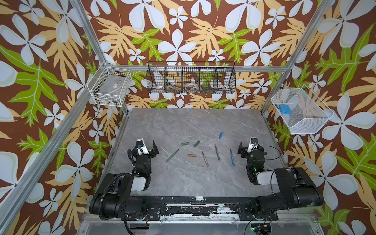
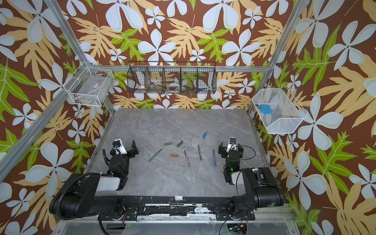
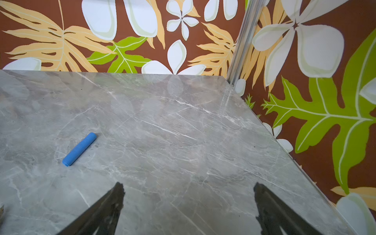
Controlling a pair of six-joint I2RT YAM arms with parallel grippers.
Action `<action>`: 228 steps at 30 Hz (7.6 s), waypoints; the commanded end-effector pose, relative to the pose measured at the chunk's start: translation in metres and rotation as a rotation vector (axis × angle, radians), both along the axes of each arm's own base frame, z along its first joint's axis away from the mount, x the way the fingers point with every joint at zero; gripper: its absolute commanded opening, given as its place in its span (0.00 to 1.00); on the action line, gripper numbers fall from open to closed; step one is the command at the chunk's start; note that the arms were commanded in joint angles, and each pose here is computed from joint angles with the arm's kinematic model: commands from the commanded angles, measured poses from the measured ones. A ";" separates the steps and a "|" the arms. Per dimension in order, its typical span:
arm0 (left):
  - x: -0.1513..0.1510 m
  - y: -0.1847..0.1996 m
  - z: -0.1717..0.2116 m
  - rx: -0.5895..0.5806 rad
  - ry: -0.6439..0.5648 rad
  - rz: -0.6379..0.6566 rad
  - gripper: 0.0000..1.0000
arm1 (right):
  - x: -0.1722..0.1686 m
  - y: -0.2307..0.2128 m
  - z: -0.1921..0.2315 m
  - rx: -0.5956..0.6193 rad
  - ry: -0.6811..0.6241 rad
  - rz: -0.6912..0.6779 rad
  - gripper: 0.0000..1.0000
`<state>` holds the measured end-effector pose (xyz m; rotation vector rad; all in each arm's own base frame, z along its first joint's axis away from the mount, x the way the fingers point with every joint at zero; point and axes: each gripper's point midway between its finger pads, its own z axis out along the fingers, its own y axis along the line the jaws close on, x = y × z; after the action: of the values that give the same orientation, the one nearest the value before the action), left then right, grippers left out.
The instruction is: Insert the pens into the pen caps
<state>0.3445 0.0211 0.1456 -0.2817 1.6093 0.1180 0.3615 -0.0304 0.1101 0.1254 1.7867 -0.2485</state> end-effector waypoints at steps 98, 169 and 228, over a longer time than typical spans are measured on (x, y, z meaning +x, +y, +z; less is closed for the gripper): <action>-0.029 -0.130 0.061 -0.221 0.018 -0.582 1.00 | -0.026 0.265 -0.003 -0.015 0.921 0.605 0.67; -0.030 -0.131 0.051 -0.322 0.013 -0.582 1.00 | -0.010 0.289 -0.066 -0.055 1.021 0.590 0.00; -0.061 -0.252 0.041 -0.444 0.231 -1.263 0.90 | -0.067 0.364 0.145 0.669 0.070 1.329 0.00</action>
<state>0.2857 -0.2263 0.1998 0.4193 1.7185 -1.1977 0.3010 0.3268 0.2470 -0.5432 1.6358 1.2643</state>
